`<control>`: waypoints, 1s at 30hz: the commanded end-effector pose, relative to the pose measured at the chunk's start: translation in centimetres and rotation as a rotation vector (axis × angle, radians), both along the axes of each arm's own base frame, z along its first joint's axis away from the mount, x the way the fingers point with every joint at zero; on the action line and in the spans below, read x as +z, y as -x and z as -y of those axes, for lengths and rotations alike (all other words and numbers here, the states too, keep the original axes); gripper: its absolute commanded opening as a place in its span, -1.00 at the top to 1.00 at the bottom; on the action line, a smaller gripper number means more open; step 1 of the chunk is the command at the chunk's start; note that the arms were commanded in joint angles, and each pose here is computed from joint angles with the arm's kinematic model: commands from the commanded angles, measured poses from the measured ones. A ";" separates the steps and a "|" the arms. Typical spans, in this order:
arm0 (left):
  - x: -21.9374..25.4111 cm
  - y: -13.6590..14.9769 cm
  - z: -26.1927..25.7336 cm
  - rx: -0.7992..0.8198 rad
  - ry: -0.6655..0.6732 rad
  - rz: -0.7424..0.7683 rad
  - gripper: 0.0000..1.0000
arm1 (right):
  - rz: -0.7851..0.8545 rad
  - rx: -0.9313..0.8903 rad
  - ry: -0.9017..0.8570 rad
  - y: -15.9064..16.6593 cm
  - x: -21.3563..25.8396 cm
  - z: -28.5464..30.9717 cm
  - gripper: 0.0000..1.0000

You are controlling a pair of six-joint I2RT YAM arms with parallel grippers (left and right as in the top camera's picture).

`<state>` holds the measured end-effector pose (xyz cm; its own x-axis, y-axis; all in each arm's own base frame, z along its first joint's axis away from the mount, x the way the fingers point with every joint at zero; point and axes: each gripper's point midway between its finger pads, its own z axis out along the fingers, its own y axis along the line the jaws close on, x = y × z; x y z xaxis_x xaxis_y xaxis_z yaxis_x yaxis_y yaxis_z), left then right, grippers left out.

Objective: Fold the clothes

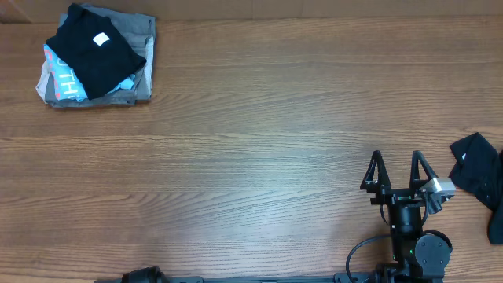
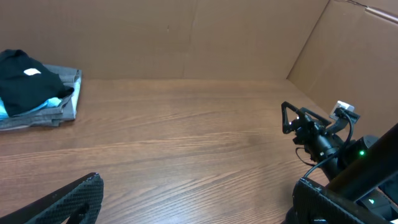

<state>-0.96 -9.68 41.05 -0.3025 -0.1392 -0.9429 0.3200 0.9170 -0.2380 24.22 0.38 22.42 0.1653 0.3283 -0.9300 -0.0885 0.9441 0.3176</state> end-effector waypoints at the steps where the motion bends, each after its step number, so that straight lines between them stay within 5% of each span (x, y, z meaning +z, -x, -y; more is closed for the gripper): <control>1: 0.0 0.1 0.0 -0.007 -0.027 0.017 -1.00 | -0.019 -0.039 -0.005 -0.1 -0.8 0.6 -1.00; 8: 0.0 0.1 0.0 -0.007 -0.027 0.017 -1.00 | -0.212 -0.027 0.047 -0.4 -5.5 0.4 -1.00; 12: 0.0 0.1 0.0 -0.007 -0.027 0.017 -1.00 | -0.202 0.011 0.148 -0.4 -5.4 -0.4 -1.00; 30: 0.0 0.1 0.0 -0.007 -0.027 0.017 -1.00 | -0.203 0.011 0.109 -0.4 -5.4 -0.4 -1.00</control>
